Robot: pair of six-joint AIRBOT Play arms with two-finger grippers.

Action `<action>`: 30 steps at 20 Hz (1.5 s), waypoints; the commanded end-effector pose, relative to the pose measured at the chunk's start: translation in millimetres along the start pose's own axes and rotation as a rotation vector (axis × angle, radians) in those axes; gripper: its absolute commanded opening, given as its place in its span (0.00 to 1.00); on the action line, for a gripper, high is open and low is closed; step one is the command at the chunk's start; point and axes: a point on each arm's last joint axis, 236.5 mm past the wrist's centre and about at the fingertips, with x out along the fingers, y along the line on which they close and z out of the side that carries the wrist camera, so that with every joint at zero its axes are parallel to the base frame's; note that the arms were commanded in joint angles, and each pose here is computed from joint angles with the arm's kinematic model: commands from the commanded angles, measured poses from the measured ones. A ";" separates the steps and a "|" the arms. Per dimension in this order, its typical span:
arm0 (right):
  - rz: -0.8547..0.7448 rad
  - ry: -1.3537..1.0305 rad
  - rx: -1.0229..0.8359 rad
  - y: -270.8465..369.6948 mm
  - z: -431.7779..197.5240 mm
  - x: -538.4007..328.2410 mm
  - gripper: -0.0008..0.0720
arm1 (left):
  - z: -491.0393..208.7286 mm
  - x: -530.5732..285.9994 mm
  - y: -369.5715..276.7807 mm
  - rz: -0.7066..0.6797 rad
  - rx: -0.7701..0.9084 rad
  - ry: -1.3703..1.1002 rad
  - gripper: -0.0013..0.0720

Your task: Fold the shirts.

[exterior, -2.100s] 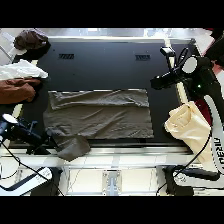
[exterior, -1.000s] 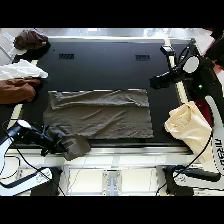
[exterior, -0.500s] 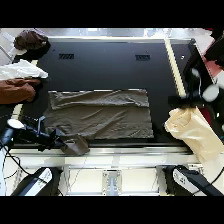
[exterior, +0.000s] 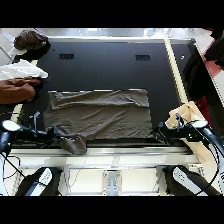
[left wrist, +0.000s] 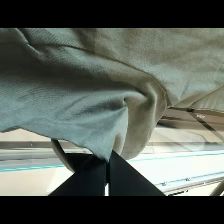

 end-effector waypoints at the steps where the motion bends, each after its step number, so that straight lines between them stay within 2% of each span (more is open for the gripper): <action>1: 0.013 0.058 0.021 1.5 -12.4 12.2 0.57 | 1.6 -0.8 -0.2 0.001 0.003 -0.009 0.03; 9: 0.021 0.029 0.144 -2.6 7.4 33.6 0.57 | 1.4 -0.8 -0.2 0.001 0.003 -0.008 0.03; 10: 0.023 0.035 0.156 -3.4 7.7 35.7 0.49 | 1.5 -0.9 -0.3 0.001 0.003 -0.009 0.03; 11: 0.024 0.031 0.160 -3.6 9.4 36.5 0.21 | 1.4 -0.9 -0.3 0.001 0.003 -0.008 0.03; 12: 0.041 0.022 0.146 0.6 12.0 35.9 0.04 | 1.3 -0.9 -0.3 0.001 0.003 -0.008 0.03; 16: 0.160 -0.010 -0.061 49.2 19.9 9.9 0.03 | 9.0 -13.3 -6.7 0.002 0.029 -0.042 0.03; 21: 0.149 -0.144 -0.349 100.5 22.3 -55.0 0.03 | 36.1 -63.1 -32.7 0.011 0.128 -0.224 0.03; 25: 0.110 -0.209 -0.406 105.1 29.6 -67.2 0.03 | 71.8 -88.9 -77.2 -0.147 0.128 -0.412 0.03; 30: 0.113 -0.423 -0.527 159.7 74.5 -78.3 0.02 | 139.8 -129.5 -67.4 -0.070 0.120 -0.661 0.02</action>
